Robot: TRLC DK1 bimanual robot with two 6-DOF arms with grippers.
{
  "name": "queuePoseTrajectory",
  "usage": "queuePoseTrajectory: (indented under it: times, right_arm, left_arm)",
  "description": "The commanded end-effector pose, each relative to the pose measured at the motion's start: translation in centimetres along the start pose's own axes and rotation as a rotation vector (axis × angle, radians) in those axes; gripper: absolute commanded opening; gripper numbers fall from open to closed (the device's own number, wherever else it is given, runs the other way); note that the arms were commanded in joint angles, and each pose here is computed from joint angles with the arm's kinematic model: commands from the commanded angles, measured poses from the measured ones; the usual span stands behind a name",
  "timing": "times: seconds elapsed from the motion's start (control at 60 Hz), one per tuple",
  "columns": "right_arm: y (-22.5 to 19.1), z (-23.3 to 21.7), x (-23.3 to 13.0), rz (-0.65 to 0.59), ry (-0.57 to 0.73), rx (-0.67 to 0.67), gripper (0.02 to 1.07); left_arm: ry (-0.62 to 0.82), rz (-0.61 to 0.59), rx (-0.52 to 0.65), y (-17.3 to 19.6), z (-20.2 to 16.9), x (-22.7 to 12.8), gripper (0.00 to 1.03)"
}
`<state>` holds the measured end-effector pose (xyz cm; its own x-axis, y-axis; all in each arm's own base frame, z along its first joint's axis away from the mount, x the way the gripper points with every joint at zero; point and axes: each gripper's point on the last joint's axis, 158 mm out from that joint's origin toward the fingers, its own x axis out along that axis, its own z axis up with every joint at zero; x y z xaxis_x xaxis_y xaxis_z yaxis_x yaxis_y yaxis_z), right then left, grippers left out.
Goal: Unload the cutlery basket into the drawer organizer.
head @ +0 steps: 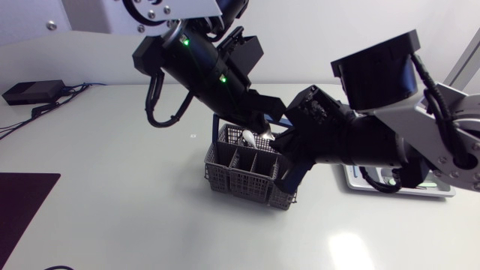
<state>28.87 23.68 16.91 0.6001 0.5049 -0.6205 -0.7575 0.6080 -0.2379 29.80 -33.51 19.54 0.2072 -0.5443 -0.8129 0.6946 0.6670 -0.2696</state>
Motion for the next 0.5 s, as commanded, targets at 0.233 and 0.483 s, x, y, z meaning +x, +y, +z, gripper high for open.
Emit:
queuePoseTrajectory:
  times: [0.233, 0.483]
  right_arm:
    - [1.1, -1.8, -0.3, 0.051, 0.025, -0.005, 0.08]
    - [-1.1, -4.8, -2.9, 0.09, 0.024, 0.03, 0.08]
  left_arm:
    - [-0.157, -0.005, -0.034, 0.6, 3.5, -4.8, 0.91]
    - [-0.25, 0.043, -0.04, 3.3, 4.7, -7.5, 0.99]
